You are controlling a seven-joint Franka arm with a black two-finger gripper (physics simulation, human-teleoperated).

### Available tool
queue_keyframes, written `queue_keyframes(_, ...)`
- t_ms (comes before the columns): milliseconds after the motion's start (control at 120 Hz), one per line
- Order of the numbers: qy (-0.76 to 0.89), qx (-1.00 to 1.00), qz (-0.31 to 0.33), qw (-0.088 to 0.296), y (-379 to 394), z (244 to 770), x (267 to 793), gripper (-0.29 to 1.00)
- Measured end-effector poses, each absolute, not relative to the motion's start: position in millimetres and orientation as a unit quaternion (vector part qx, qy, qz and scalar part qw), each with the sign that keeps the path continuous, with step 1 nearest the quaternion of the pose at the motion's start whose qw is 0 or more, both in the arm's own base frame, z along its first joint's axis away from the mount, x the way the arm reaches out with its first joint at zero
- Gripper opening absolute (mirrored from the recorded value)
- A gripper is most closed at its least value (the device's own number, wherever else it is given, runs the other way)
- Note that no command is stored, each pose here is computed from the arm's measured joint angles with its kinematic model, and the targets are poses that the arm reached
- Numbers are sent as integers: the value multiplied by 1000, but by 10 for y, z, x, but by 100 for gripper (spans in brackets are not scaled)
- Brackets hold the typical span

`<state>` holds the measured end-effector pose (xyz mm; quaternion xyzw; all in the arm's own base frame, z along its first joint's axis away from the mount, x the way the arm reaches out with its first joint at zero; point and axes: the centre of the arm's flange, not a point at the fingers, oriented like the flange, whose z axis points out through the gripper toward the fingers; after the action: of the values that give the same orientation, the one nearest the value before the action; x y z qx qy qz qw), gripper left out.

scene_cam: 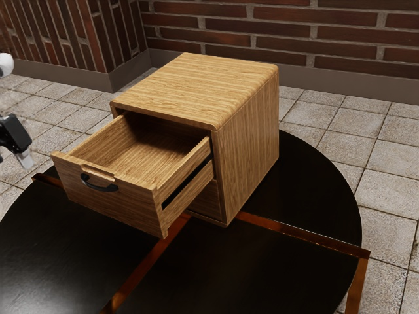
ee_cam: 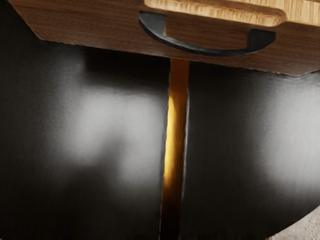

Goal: Push the drawer handle with one arm to close the drawer

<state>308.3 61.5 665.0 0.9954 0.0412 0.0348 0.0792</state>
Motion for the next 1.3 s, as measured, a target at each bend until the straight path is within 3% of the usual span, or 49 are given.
queue_keyframes(133,33,998,4,61,370,6087,2686,68)
queue_keyframes(275,25,998,-30,51,213,5616,2977,68)
queue_keyframes(517,27,998,5,49,107,5236,3283,64)
queue_keyframes(683,26,998,13,49,58,5127,3470,24)
queue_keyframes(808,24,998,25,46,18,5109,3552,7)
queue_keyframes(1000,0,998,45,34,-181,5170,3458,-3)
queue_keyframes(1300,-6,999,38,32,-261,5090,3506,-7)
